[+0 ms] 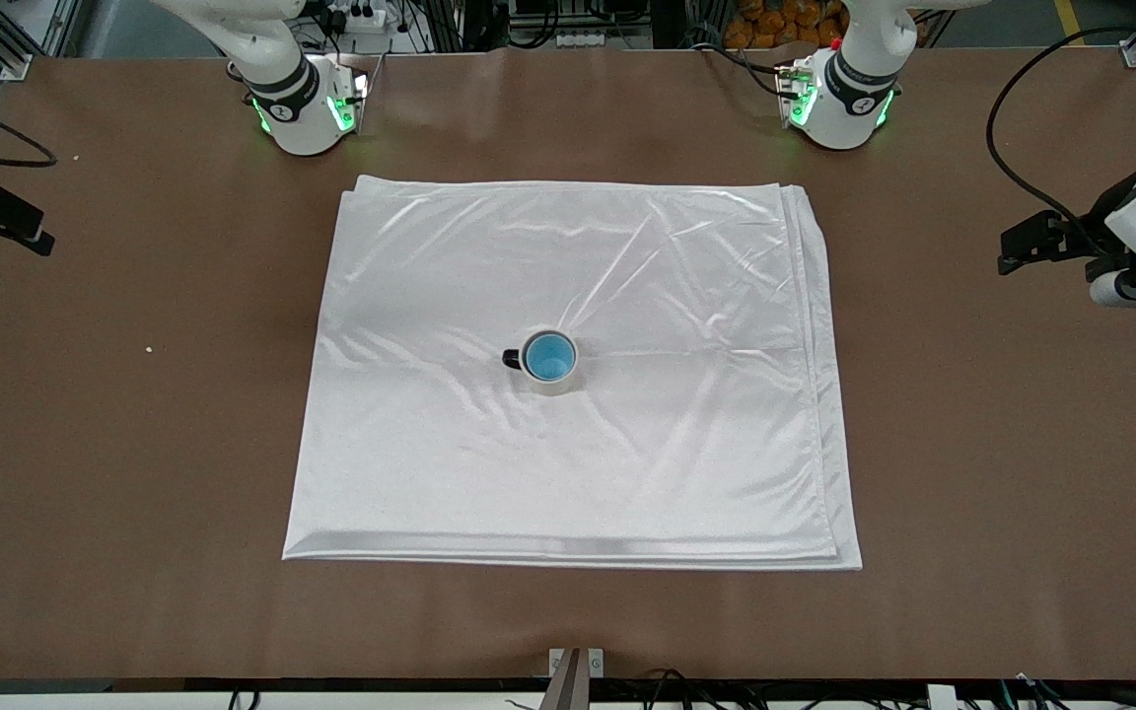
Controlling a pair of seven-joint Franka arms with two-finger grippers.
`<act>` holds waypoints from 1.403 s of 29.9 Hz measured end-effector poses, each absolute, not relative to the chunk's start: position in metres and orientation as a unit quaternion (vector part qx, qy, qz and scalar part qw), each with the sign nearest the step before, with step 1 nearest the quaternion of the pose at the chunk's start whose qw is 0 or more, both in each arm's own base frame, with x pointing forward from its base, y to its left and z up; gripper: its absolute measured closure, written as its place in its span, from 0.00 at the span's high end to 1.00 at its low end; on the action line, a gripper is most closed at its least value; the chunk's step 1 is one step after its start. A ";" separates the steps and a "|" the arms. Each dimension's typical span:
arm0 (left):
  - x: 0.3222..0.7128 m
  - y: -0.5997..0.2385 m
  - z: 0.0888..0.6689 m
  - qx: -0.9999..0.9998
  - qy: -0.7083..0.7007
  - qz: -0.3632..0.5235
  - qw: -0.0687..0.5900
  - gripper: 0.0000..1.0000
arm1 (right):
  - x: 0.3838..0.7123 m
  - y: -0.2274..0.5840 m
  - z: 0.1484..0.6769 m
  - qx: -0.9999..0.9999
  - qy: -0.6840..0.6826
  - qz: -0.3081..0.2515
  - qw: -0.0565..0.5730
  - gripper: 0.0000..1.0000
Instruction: Place blue cup into white mug on cloth
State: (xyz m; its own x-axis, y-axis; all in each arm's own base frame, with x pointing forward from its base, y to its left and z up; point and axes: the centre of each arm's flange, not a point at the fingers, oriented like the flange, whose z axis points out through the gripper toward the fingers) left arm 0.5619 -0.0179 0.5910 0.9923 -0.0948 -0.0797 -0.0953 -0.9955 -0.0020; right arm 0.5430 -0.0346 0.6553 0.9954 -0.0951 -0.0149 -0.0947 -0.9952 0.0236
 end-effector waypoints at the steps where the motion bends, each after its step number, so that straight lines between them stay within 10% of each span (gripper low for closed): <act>1: 0.562 -0.018 0.591 -0.998 0.048 0.040 0.003 1.00 | 0.543 -0.035 0.655 0.999 -0.048 -0.008 0.011 1.00; 42: 0.563 -0.018 0.598 -0.999 0.045 0.029 0.003 1.00 | 0.544 -0.025 0.656 0.999 -0.044 -0.006 0.012 1.00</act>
State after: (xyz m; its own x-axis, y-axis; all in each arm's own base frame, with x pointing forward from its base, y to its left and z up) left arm 0.5631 -0.0176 0.5976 0.9942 -0.0900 -0.0583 -0.0904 -0.9959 -0.0035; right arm 0.5436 -0.0245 0.6559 0.9961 -0.0880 -0.0114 -0.0877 -0.9958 0.0244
